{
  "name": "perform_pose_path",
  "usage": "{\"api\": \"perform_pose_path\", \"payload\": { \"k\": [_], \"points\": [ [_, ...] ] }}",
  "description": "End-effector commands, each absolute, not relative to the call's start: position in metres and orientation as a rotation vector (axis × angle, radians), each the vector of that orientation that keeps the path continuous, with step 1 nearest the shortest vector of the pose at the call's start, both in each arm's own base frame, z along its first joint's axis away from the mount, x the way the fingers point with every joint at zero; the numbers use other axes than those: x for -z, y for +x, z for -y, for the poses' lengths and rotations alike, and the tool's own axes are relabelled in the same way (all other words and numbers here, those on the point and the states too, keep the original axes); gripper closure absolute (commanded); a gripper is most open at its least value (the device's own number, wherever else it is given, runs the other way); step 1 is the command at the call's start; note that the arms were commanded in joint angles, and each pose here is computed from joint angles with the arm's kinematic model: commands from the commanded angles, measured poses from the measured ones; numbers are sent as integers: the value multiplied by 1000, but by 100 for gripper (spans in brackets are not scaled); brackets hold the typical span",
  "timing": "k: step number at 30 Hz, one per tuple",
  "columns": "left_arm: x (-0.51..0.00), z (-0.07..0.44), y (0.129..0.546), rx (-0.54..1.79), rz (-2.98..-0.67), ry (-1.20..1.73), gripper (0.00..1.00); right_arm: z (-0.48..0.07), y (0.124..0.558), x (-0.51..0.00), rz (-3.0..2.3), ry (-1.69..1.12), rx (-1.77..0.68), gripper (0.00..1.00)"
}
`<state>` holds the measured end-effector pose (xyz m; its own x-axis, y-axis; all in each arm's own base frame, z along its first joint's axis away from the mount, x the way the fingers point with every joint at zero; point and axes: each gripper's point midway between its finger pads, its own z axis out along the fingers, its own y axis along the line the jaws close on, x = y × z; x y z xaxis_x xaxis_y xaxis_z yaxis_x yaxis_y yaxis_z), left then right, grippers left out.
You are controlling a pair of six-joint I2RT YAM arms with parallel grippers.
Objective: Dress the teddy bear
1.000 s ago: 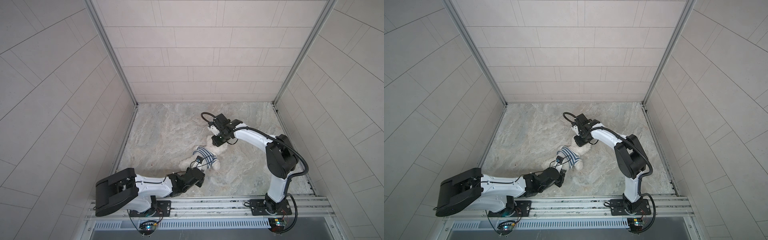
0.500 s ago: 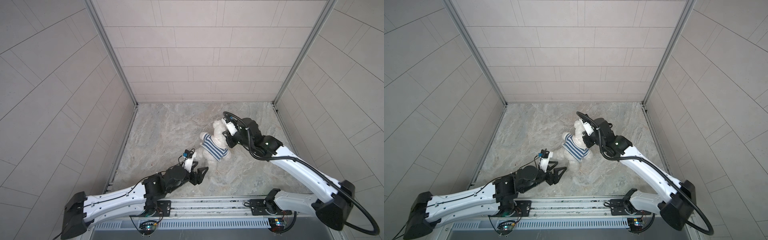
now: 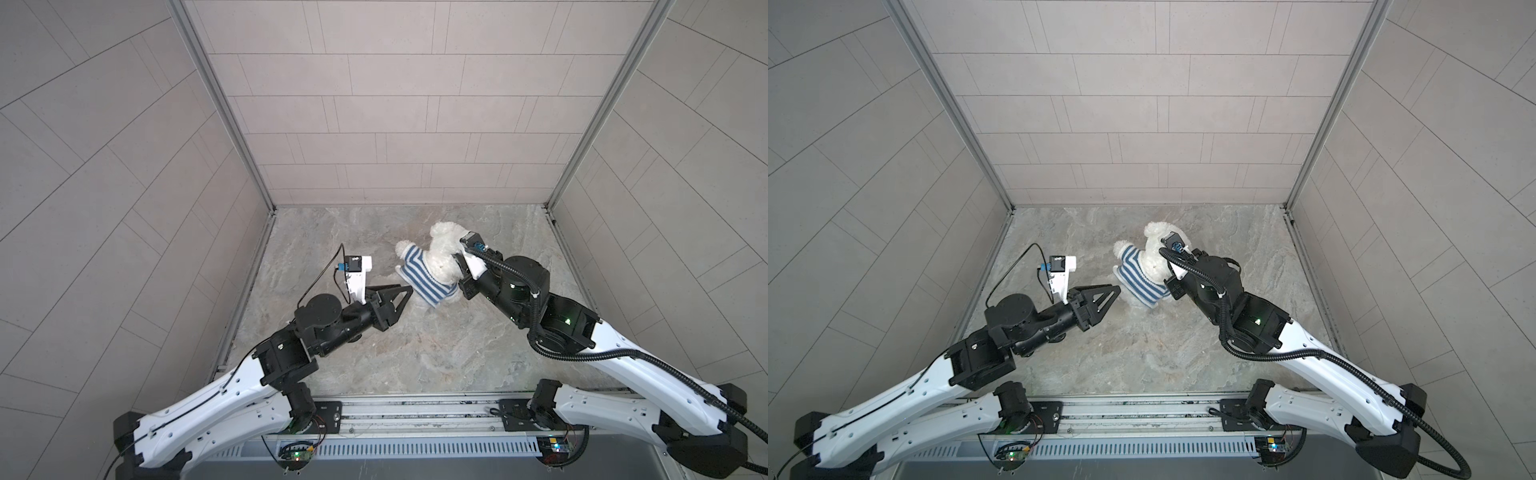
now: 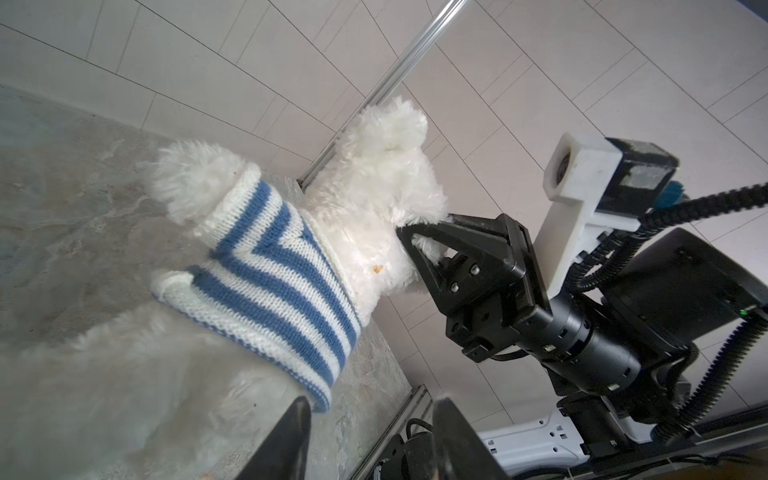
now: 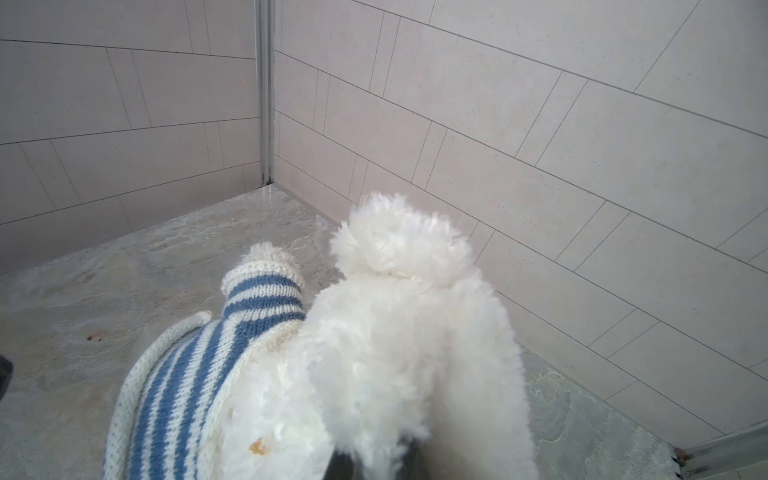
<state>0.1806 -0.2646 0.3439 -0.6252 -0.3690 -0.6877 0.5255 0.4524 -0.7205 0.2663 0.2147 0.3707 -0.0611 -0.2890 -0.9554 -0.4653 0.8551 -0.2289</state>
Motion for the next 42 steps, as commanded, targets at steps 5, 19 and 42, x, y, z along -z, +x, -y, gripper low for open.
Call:
{"api": "perform_pose_path", "payload": {
  "k": [5,19,42],
  "points": [
    [-349,279,191,1314,-1908,76,63,-191,265,-420,-1530,-391,-96,100],
    [-344,291,208,1306,-1917,-2,71,-202,255,-420,-1480,-398,-160,100],
    [-335,286,225,1232,-1922,-88,72,-199,242,-427,-1409,-378,-244,100]
  ]
}}
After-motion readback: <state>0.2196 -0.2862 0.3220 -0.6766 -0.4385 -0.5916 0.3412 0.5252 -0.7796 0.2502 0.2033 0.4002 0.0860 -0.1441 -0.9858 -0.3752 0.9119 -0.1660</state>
